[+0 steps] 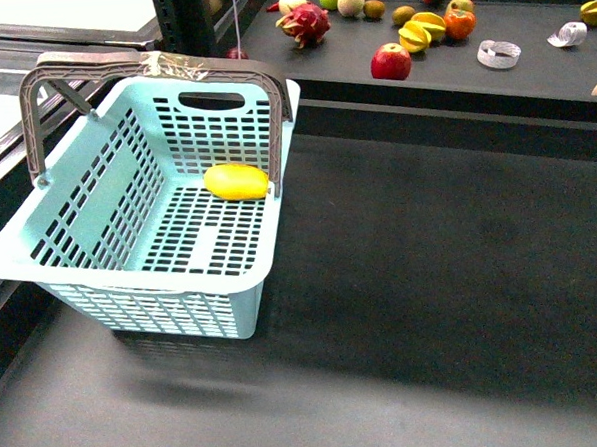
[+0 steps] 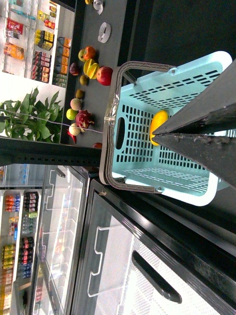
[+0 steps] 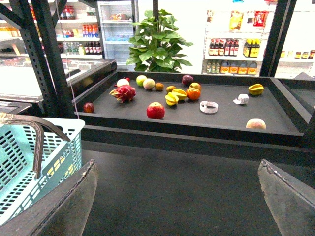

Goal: Pick mango with right arm and hold basket with left

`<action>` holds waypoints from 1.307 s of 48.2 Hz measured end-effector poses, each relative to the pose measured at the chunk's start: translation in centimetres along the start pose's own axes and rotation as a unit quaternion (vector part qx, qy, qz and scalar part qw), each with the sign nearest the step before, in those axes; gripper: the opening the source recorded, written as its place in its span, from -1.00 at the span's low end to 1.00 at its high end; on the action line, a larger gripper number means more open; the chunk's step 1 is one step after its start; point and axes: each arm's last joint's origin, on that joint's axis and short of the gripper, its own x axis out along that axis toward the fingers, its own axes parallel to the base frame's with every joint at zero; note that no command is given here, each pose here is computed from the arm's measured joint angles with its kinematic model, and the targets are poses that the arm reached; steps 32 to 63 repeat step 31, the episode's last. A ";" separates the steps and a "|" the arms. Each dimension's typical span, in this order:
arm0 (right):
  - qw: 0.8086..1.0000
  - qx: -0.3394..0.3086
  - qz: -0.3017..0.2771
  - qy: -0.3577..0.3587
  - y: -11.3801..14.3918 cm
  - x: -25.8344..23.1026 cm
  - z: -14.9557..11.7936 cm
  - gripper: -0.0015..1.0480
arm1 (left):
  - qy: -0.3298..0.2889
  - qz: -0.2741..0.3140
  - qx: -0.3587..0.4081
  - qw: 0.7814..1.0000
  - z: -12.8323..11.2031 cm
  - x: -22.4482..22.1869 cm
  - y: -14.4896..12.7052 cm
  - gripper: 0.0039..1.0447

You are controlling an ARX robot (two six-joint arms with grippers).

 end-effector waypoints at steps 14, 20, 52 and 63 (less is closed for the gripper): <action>1.000 0.000 0.000 0.000 0.0 0.0 0.0 0.85 | 0.000 0.000 0.000 1.000 0.0 -0.6 0.0 -0.97; 1.000 0.000 0.000 0.000 0.0 0.0 0.0 0.85 | 0.000 0.000 0.000 1.000 -0.1 -0.9 0.0 -0.97; 1.000 0.000 0.000 0.000 0.0 0.0 0.0 0.85 | 0.004 0.000 0.000 1.000 -0.3 -1.9 0.0 -0.97; 1.000 0.000 0.000 0.000 0.0 0.0 0.0 0.85 | 0.004 0.000 0.000 1.000 -0.3 -1.9 0.0 -0.97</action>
